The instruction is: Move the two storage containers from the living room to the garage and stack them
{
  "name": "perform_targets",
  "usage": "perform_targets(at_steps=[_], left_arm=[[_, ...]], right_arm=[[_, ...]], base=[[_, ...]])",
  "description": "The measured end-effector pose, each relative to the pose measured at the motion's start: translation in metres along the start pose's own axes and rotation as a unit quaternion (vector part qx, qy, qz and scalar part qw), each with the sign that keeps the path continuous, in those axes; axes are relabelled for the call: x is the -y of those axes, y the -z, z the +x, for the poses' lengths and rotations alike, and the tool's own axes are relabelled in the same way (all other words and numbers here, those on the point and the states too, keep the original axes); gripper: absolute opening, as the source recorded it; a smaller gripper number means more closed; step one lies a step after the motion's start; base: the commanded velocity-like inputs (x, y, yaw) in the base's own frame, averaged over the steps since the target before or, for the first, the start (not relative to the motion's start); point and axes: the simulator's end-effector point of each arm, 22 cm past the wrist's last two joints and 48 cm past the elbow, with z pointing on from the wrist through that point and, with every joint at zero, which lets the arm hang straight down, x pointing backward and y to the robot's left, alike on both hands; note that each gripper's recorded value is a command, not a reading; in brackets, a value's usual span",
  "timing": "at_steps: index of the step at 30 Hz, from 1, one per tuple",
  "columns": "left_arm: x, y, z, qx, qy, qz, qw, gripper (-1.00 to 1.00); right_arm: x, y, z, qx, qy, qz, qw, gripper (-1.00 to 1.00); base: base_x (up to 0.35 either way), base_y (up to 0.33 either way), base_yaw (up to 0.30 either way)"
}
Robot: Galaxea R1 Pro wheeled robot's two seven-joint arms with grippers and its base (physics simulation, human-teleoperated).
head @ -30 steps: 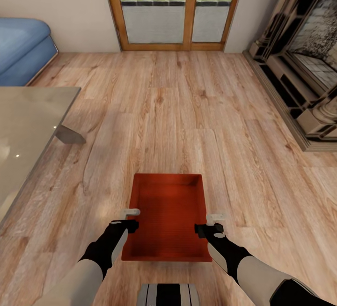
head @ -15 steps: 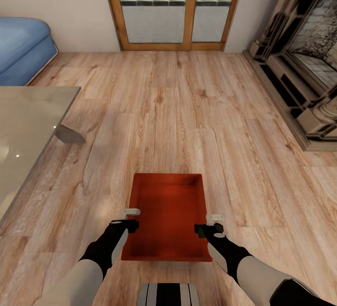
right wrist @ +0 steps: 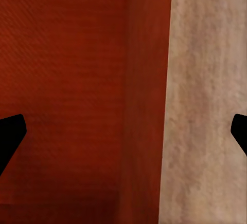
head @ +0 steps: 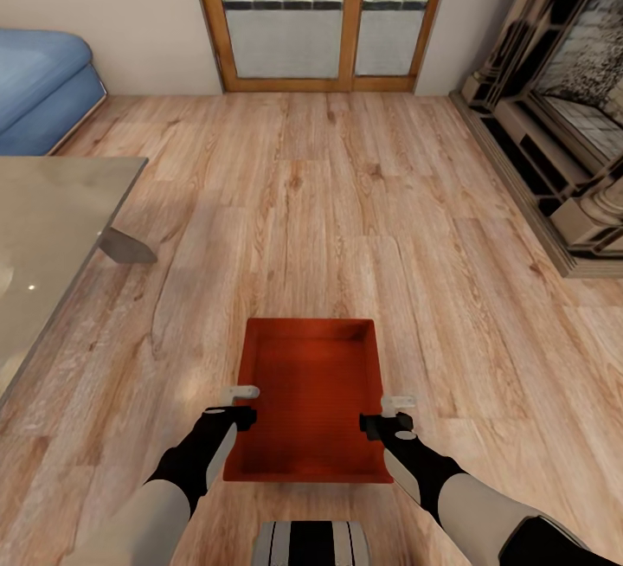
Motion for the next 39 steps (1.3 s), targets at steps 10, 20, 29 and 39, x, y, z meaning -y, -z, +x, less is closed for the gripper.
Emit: perform_targets(at_steps=[10, 20, 29, 39], left_arm=[[0.0001, 0.0000, -0.0001, 0.000, -0.001, 0.000, 1.0000, 1.00], [-0.0001, 0.0000, -0.0001, 0.000, -0.001, -0.001, 1.0000, 1.00], [0.0002, 0.0000, -0.0001, 0.000, -0.001, 0.000, 1.0000, -1.00], [0.0043, -0.0012, 0.0070, -0.007, 0.004, 0.006, 0.9999, -1.00]], right_arm=[[0.0000, 0.0000, 0.0000, 0.000, 0.000, 0.000, 1.0000, 1.00], [0.0001, 0.0000, 0.0007, -0.001, -0.001, 0.000, 1.0000, 1.00], [0.0000, 0.0000, 0.0006, -0.001, 0.000, 0.000, 1.0000, -1.00], [-0.0010, 0.0002, -0.0006, 0.000, 0.003, -0.001, 1.0000, -1.00]], base=[[0.000, 0.000, 0.000], [0.000, 0.000, 0.000], [0.000, 0.000, 0.000], [0.000, 0.000, 0.000]])
